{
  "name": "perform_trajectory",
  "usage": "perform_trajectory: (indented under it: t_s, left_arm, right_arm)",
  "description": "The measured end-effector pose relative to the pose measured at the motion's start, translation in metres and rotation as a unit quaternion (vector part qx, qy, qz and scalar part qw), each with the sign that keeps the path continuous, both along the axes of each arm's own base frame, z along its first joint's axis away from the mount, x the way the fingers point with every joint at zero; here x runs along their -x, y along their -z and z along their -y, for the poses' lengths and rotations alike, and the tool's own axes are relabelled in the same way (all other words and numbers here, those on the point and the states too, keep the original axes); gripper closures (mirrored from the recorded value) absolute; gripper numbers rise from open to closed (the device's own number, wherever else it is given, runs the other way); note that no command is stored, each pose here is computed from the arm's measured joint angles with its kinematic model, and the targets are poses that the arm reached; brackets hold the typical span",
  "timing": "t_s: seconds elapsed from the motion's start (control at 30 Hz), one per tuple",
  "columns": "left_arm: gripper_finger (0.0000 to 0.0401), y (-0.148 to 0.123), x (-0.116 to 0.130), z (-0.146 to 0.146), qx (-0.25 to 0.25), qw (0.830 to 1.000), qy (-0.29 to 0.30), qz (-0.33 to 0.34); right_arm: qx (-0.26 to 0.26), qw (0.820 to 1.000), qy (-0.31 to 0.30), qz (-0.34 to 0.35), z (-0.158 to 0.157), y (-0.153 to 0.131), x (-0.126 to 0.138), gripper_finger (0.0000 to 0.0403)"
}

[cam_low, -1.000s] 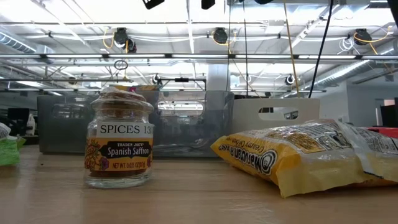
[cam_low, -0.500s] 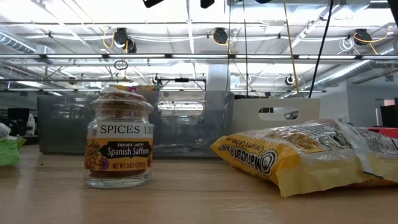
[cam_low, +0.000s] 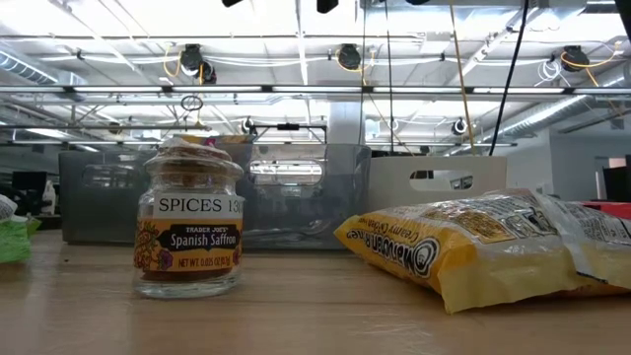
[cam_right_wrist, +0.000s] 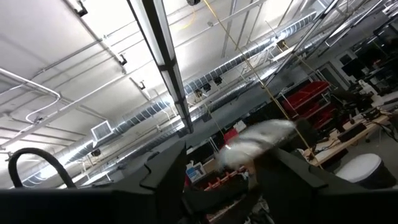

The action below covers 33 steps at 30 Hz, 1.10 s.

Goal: Pick & Place Food Item
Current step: Put the orange spoon into the right gray bin

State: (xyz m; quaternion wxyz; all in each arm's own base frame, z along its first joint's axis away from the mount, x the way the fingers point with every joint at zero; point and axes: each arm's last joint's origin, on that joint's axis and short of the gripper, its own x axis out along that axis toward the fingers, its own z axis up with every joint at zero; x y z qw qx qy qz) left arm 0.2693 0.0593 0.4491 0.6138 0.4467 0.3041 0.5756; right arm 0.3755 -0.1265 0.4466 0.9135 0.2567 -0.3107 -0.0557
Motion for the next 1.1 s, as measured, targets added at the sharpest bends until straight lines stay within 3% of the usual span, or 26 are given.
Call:
perform_trajectory:
  t_s: [0.4, 0.63, 0.97, 1.1]
  left_arm:
    - [0.0393, -0.029, 0.014, -0.011, -0.003, 0.998, -0.026, 0.061]
    - [0.0393, -0.050, 0.035, -0.019, 0.004, 0.988, -0.049, 0.149]
    - [0.0393, -0.055, 0.052, -0.013, 0.034, 0.980, -0.019, 0.193]
    - [0.0393, -0.059, 0.056, -0.009, 0.051, 0.973, 0.023, 0.222]
  right_arm:
    - [0.015, 1.000, -0.021, -0.005, -0.001, 0.000, 0.000, 0.0220]
    - [0.041, 0.998, -0.033, -0.017, -0.002, 0.001, -0.001, 0.0221]
    - [0.040, 0.998, -0.032, -0.027, 0.007, 0.002, 0.001, 0.0228]
    - [0.036, 0.998, -0.032, -0.035, 0.008, 0.004, 0.001, 0.0228]
